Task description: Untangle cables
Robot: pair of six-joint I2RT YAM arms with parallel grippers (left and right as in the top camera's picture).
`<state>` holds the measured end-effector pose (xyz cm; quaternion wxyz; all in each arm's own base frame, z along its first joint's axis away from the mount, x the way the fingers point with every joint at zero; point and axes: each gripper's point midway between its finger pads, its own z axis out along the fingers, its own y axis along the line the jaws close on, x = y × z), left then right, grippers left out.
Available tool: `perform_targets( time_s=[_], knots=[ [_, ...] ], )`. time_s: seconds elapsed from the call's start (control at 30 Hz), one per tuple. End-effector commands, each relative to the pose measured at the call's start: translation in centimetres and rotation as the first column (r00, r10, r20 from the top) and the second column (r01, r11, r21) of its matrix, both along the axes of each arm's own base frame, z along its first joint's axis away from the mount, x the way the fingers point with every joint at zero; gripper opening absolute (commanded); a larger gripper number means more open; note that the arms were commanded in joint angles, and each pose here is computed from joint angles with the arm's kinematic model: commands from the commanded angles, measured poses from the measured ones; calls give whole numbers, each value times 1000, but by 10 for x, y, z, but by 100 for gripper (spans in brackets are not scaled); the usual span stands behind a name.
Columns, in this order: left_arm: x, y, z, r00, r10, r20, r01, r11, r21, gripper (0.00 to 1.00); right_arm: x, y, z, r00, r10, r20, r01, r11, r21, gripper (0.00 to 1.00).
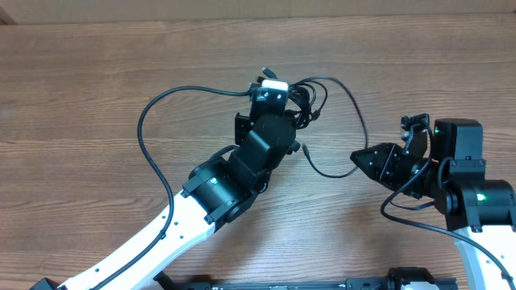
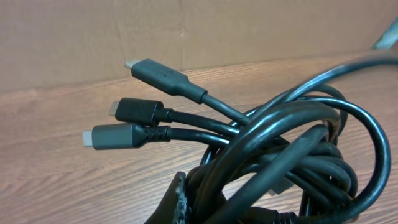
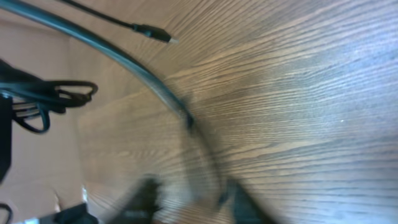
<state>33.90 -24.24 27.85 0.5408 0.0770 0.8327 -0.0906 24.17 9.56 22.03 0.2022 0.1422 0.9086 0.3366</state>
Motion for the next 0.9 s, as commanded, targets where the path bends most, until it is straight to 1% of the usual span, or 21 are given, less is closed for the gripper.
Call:
perform_targets(
  time_s=[0.0,0.03,0.07,0.2,0.4,0.57,0.7,0.87],
  knots=[
    [-3,-5,10,995,-85,43,80,991,105,4,5,-1,10,999,6,45,-5,1000,-20,66],
    [-5,-9,9,993,-114,42,108,987,121,4,5,-1,10,999,6,45,-5,1000,-20,72],
    [-6,-13,9,988,-149,40,142,981,135,4,5,-1,10,999,6,45,-5,1000,-20,76],
    [-15,-30,6,959,-281,27,273,947,168,4,5,5,17,997,33,65,-34,999,19,77],
    [-29,-50,3,910,-414,3,410,902,136,4,5,25,38,984,116,137,-134,982,131,76],
    [-40,-64,2,869,-495,-11,494,864,99,4,5,27,40,982,123,145,-144,979,141,75],
    [-50,-73,-3,826,-563,-26,562,820,110,4,2,35,48,973,157,168,-188,965,184,68],
    [-49,-77,-11,823,-567,-42,567,814,122,4,0,39,54,966,178,187,-217,954,210,64]
  ],
)
